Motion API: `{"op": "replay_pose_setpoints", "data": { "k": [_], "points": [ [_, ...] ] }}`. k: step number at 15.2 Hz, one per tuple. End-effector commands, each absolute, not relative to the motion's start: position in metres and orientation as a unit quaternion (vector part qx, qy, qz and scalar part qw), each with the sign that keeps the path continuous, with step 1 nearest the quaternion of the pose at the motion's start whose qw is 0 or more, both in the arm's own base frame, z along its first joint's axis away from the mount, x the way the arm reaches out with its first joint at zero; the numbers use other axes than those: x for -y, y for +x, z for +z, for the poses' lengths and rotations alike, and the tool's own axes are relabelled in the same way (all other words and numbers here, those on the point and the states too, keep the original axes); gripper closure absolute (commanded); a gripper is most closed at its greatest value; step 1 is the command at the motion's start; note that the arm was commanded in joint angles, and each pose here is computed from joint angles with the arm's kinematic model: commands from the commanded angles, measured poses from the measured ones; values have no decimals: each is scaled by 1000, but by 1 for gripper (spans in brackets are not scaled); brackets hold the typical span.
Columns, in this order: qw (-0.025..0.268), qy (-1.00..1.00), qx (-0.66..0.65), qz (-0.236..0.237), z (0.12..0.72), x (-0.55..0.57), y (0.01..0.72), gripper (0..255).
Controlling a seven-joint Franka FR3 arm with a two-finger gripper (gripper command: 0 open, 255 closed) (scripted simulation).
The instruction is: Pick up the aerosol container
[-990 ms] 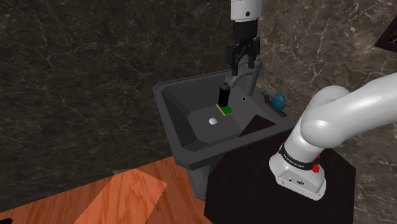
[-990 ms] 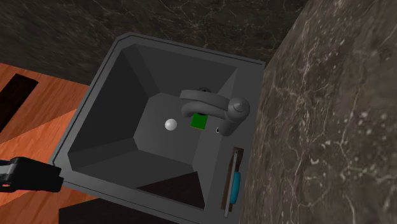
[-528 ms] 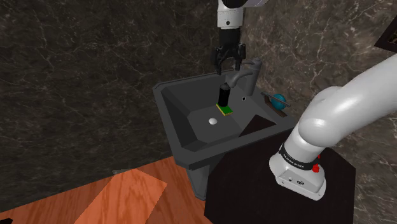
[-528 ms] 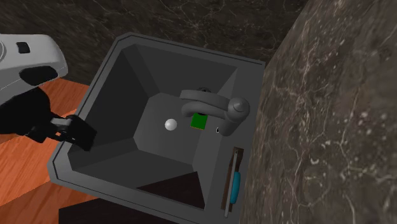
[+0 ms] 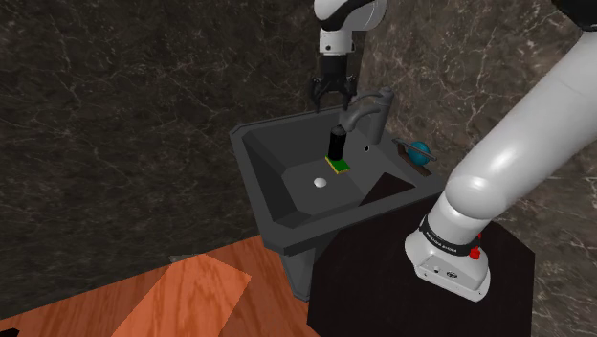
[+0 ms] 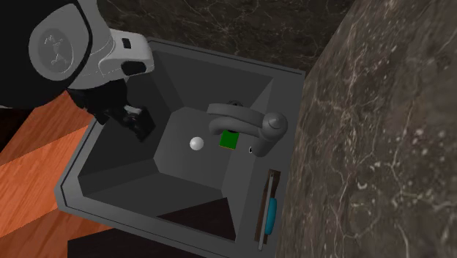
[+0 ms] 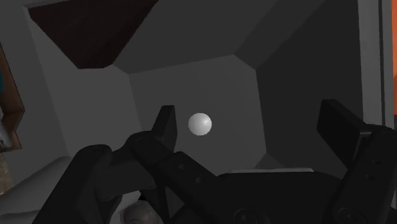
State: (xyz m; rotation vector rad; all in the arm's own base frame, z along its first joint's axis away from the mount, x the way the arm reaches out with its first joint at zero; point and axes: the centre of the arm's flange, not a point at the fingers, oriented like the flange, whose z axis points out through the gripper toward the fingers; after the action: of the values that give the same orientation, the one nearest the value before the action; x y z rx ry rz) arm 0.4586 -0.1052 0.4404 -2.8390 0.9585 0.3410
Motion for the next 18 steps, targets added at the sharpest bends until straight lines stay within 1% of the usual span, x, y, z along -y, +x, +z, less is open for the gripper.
{"op": "replay_pose_setpoints", "data": {
  "k": [1, 10, 18],
  "points": [
    [68, -929, -346, 113, 421, 124, 472, 0],
    [91, -873, -465, 115, 354, 215, 520, 0],
    [110, -810, -565, 116, 292, 302, 540, 0]
  ]
}}
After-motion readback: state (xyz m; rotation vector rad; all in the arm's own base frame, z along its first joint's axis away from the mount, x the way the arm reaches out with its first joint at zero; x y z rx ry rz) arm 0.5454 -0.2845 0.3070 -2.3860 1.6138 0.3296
